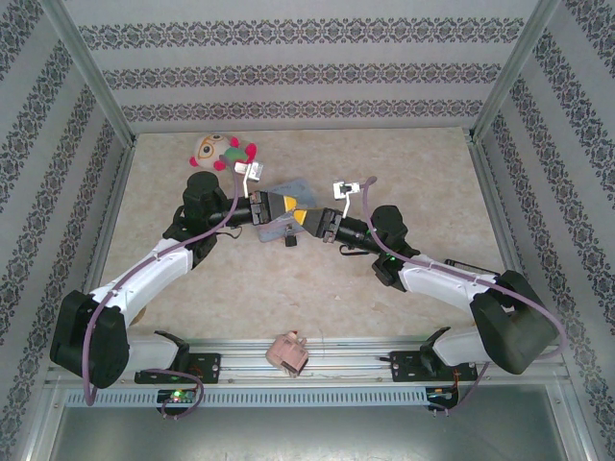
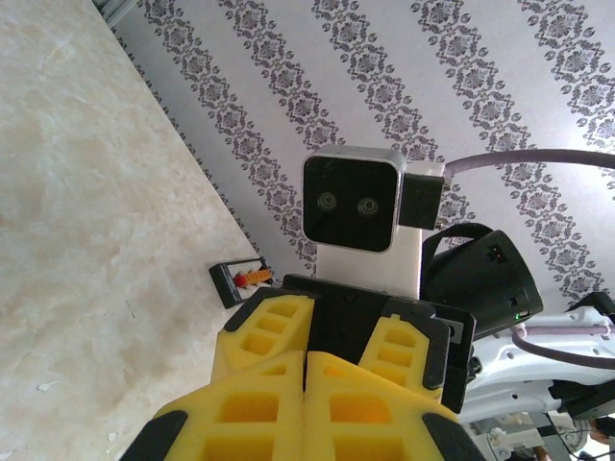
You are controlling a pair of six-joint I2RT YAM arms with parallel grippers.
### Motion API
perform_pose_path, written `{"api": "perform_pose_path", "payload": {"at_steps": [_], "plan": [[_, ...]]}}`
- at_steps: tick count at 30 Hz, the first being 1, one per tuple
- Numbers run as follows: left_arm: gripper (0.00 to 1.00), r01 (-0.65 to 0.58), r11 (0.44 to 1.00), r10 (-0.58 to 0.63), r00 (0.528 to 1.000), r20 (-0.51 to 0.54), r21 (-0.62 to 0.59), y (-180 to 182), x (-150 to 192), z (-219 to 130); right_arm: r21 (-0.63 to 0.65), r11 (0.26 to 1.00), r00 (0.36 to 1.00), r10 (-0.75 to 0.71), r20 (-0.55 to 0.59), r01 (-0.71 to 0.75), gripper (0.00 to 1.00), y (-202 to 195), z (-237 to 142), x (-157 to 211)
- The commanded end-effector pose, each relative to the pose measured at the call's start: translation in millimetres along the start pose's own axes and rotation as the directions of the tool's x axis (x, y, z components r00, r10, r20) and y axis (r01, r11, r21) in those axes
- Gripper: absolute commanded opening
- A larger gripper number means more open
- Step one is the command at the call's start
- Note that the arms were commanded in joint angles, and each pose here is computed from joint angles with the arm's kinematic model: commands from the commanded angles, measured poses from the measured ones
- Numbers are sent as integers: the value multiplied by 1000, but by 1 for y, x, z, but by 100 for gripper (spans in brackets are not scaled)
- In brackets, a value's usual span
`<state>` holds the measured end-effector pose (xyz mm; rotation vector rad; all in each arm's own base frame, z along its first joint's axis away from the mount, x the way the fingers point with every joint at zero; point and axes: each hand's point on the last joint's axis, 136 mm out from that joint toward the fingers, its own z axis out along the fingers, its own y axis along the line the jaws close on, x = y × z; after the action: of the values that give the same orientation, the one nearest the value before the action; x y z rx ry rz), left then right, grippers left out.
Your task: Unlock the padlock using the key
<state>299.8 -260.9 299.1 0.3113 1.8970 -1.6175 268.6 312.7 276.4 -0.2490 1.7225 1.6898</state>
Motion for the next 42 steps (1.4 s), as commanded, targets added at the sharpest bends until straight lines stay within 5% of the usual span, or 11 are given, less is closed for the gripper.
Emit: {"api": "perform_pose_path", "payload": {"at_steps": [1,20,36,42], "plan": [[0,-20,999,20,1000,13,34,-7,-2,3,-64,997,998,-52,23,53,30,20,-3,-7],[0,-5,1000,4,999,48,19,-4,-8,2,-42,999,999,-17,49,19,0,14,-17,-10],[0,46,999,-44,994,99,-17,11,-16,1,5,1000,998,18,63,-19,0,8,-32,-14],[45,65,996,-55,988,146,-59,16,-23,-2,49,998,999,25,35,-27,0,-2,-33,-8]]}}
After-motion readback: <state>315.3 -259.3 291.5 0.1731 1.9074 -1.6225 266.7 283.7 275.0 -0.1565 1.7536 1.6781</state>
